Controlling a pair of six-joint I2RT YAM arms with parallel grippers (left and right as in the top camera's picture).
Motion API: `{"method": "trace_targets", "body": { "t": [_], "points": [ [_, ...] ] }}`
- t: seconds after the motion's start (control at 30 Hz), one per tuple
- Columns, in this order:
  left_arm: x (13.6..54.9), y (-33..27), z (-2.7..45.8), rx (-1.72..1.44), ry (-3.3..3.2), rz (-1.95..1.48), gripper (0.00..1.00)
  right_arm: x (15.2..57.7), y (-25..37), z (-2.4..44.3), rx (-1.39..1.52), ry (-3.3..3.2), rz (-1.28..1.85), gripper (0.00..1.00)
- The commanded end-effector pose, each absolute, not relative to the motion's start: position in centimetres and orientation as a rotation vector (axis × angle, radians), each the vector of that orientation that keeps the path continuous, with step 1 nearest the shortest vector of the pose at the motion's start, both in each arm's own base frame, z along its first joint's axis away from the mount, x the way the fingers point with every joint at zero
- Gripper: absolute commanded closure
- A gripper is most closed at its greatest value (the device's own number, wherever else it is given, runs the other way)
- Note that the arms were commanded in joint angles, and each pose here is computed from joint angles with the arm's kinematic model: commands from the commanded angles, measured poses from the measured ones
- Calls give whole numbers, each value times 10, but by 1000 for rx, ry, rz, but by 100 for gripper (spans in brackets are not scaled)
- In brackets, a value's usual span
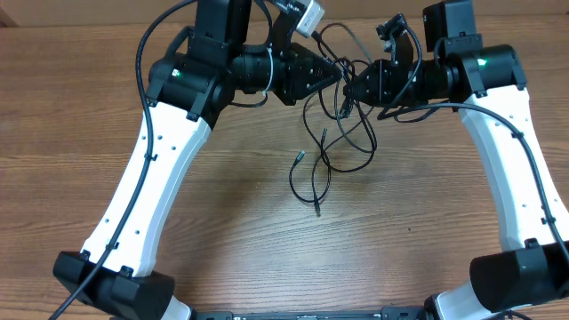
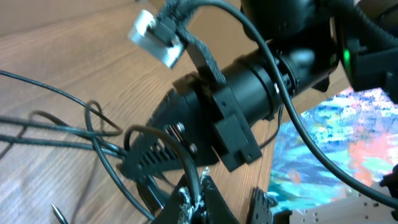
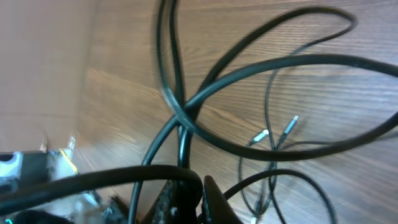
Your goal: Untangle cables
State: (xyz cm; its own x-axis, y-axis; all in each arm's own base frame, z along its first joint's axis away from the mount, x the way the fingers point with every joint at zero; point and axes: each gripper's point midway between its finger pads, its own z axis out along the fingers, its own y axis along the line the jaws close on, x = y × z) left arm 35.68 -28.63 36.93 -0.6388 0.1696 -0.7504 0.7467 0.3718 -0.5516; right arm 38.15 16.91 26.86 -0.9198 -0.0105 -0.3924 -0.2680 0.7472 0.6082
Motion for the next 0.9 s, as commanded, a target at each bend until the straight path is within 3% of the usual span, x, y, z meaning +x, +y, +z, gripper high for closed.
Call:
{"method": "trace_targets", "body": {
  "t": [0.0, 0.23, 0.43, 0.5, 0.7, 0.87],
  "points": [
    [361, -271, 372, 793, 2027, -1223, 96, 395, 134, 238, -86, 2683, 672, 96],
    [392, -205, 347, 580, 2191, -994, 96, 390, 30, 215, 438, 2735, -57, 96],
    [404, -154, 343, 436, 2244, -875, 96, 384, 12, 215, 472, 2733, -190, 96],
    [405, -148, 343, 415, 2248, -876, 96, 383, 30, 213, 382, 2777, -58, 96],
    [399, -159, 340, 447, 2261, -894, 96, 359, 151, 239, -386, 2710, 836, 96],
    [390, -175, 338, 489, 2273, -918, 86, 346, 186, 270, -588, 2509, 1171, 96]
  ]
}}
